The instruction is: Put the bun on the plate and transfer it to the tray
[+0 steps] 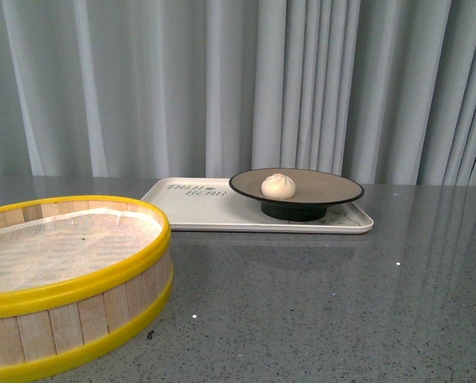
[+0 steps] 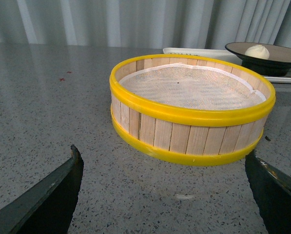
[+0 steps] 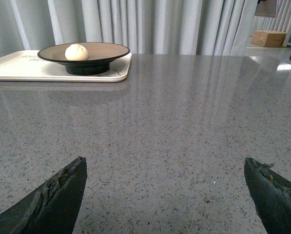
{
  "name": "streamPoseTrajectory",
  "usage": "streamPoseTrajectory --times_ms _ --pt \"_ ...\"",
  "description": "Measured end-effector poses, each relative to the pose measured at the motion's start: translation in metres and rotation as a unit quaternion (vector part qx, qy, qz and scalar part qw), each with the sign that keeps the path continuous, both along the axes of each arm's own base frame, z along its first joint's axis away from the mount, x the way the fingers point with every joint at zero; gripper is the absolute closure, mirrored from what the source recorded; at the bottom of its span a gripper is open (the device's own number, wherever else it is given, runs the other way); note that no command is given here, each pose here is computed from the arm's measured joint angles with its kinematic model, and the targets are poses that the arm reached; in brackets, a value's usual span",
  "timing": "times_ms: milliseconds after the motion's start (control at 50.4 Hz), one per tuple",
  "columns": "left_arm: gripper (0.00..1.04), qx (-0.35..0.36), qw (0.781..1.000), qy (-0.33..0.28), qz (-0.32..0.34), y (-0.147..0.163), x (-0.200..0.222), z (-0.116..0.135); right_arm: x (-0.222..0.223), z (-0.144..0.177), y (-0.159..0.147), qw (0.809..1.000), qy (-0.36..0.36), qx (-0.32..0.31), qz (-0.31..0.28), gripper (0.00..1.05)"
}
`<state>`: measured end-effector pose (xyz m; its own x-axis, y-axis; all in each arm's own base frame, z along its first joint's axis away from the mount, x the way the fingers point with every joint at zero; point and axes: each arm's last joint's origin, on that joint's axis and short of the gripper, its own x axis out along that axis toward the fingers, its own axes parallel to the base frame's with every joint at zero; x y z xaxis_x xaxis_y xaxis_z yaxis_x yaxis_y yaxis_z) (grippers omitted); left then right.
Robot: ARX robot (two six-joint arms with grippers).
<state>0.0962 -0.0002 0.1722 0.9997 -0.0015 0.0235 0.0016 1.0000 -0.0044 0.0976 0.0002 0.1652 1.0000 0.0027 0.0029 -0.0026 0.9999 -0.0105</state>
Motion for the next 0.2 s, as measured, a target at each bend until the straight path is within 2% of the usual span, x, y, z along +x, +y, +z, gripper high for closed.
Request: streamPoseTrajectory --times_ms 199 --pt "0.07 0.000 1.000 0.000 0.000 0.0000 0.0000 0.0000 0.0000 0.0000 0.0000 1.000 0.000 0.000 0.000 0.08"
